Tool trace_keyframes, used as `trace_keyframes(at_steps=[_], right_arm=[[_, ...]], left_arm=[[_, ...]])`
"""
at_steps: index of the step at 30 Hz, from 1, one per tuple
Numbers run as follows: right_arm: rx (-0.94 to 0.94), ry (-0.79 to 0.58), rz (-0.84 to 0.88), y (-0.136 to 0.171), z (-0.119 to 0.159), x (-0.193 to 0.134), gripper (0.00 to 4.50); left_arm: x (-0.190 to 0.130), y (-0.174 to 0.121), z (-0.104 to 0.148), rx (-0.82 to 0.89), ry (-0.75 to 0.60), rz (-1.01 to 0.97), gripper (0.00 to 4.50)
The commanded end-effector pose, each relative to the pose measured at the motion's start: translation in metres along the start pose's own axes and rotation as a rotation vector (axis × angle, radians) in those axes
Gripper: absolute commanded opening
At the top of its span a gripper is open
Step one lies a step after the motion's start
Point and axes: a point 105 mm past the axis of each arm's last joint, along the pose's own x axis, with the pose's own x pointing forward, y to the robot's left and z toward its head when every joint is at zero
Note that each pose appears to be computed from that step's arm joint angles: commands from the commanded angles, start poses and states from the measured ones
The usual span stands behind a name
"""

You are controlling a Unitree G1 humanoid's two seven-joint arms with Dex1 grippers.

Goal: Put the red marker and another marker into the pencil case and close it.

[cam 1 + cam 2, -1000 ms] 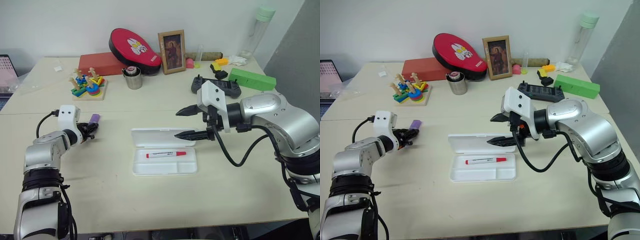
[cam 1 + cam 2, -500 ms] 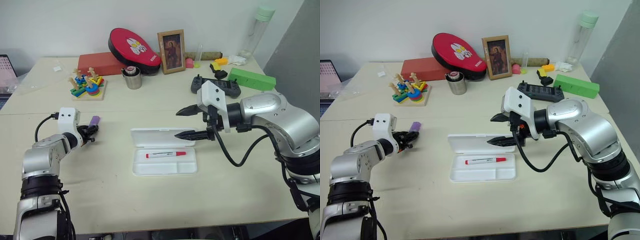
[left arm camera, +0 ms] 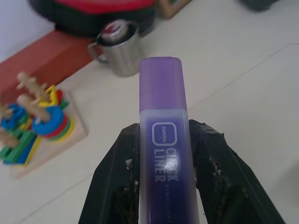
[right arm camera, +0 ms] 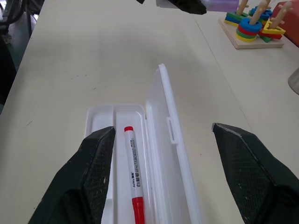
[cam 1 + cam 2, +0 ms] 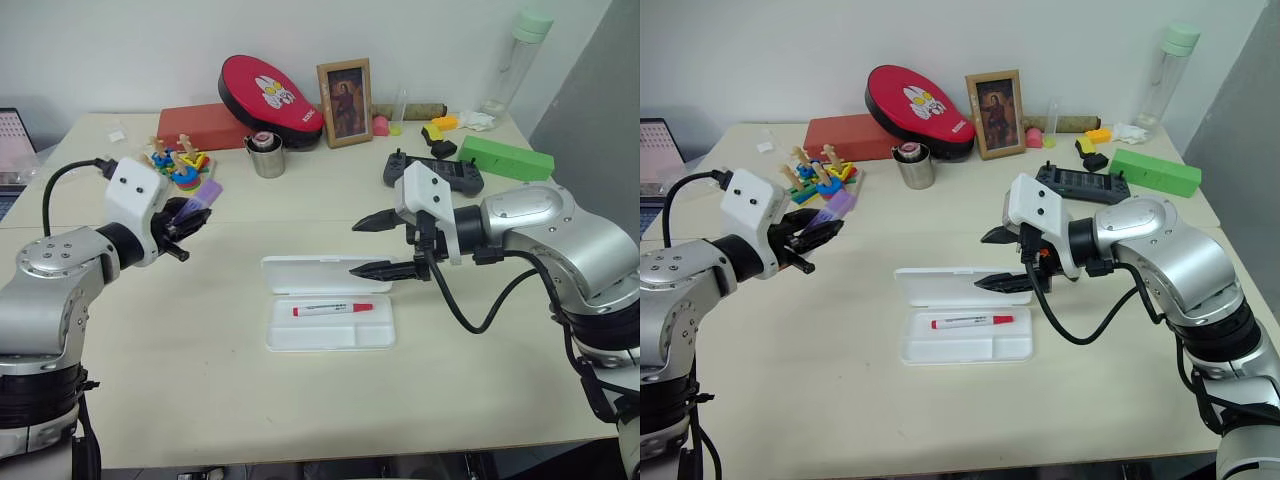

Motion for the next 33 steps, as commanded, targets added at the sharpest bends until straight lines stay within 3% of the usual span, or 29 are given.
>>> trace_keyframes(at_steps=[1, 8, 11, 15, 18, 22, 33], right_arm=[[-0.050, 0.004, 0.004, 0.002, 0.006, -0.005, 3.46], [-0.052, 0.038, 0.018, 0.003, 0.000, -0.011, 3.46], [-0.052, 0.045, 0.024, 0.004, -0.002, -0.012, 3.46], [-0.051, 0.061, 0.026, 0.004, -0.005, -0.014, 3.46], [-0.051, 0.065, 0.024, 0.004, -0.006, -0.014, 3.46], [-0.055, 0.070, 0.020, 0.002, -0.007, -0.014, 3.46], [-0.056, 0.077, 0.005, 0.001, -0.008, -0.015, 3.46]], left_arm=[[-0.008, -0.028, 0.029, 0.125, -0.044, -0.155, 1.22], [-0.018, -0.084, 0.040, 0.230, -0.081, -0.496, 1.22], [-0.019, -0.092, 0.038, 0.227, -0.078, -0.559, 1.22], [-0.014, -0.107, 0.023, 0.258, -0.049, -0.651, 1.22], [-0.011, -0.128, -0.003, 0.295, -0.001, -0.767, 1.22], [0.008, -0.131, -0.024, 0.387, 0.030, -0.756, 1.22], [0.024, -0.155, -0.035, 0.416, -0.011, -0.847, 1.22]])
